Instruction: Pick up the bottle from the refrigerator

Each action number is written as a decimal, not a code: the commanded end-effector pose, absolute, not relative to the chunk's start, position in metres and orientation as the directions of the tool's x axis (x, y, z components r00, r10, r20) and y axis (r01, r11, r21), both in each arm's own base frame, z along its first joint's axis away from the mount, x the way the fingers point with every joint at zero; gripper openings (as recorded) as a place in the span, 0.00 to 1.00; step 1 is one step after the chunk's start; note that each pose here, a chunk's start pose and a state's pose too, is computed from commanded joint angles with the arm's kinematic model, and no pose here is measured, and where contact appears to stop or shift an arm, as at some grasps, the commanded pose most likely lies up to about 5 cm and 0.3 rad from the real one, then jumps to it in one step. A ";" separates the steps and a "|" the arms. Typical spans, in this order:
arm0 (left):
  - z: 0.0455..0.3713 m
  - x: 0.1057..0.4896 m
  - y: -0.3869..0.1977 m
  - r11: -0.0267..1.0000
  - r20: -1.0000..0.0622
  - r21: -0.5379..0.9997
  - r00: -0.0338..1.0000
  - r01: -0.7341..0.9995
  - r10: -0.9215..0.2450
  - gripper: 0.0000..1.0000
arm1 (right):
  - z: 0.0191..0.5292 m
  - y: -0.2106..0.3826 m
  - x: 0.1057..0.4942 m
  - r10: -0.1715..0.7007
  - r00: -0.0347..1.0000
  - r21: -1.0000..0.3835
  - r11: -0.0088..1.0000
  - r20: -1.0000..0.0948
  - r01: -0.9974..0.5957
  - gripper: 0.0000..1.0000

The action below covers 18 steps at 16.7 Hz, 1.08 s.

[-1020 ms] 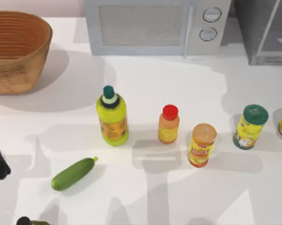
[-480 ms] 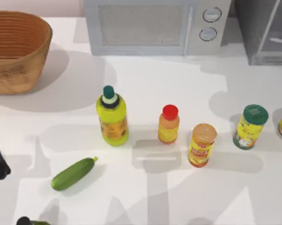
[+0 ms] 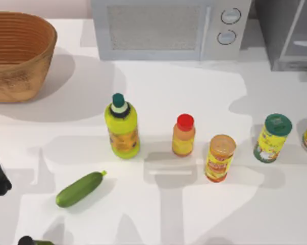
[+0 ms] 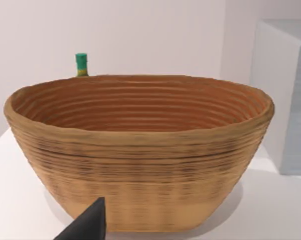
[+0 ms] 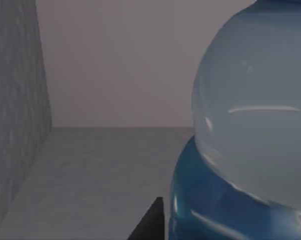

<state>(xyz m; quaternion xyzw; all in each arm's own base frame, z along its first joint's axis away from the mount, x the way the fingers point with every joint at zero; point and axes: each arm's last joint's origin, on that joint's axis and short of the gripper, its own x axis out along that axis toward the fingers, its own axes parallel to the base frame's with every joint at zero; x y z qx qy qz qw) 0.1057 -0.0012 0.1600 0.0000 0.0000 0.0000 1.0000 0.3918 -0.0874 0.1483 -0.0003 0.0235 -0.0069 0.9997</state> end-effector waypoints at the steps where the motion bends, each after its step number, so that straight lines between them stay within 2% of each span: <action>1: 0.160 0.106 -0.001 1.000 0.000 0.000 1.000 0.000 0.000 1.00 | 0.151 -0.087 0.383 -0.014 0.999 -0.003 1.000 -0.036 0.014 0.00; 4: 0.160 0.106 -0.001 1.000 0.000 0.000 1.000 0.000 0.000 1.00 | 0.157 -0.088 0.372 -0.014 1.000 -0.009 1.000 -0.009 0.014 0.00; 11: 0.160 0.106 -0.001 1.000 0.000 0.000 1.000 0.000 0.000 1.00 | 0.165 -0.081 0.365 -0.009 1.000 -0.006 1.000 -0.021 0.009 0.00; 15: 0.160 0.106 -0.001 1.000 0.000 0.000 1.000 0.000 0.000 1.00 | 0.200 -0.064 0.330 -0.010 1.000 -0.010 1.000 -0.022 0.010 0.00; 18: 0.160 0.106 -0.001 1.000 0.000 0.000 1.000 0.000 0.000 1.00 | 0.232 -0.046 0.284 -0.011 1.000 -0.016 1.000 0.002 0.011 0.00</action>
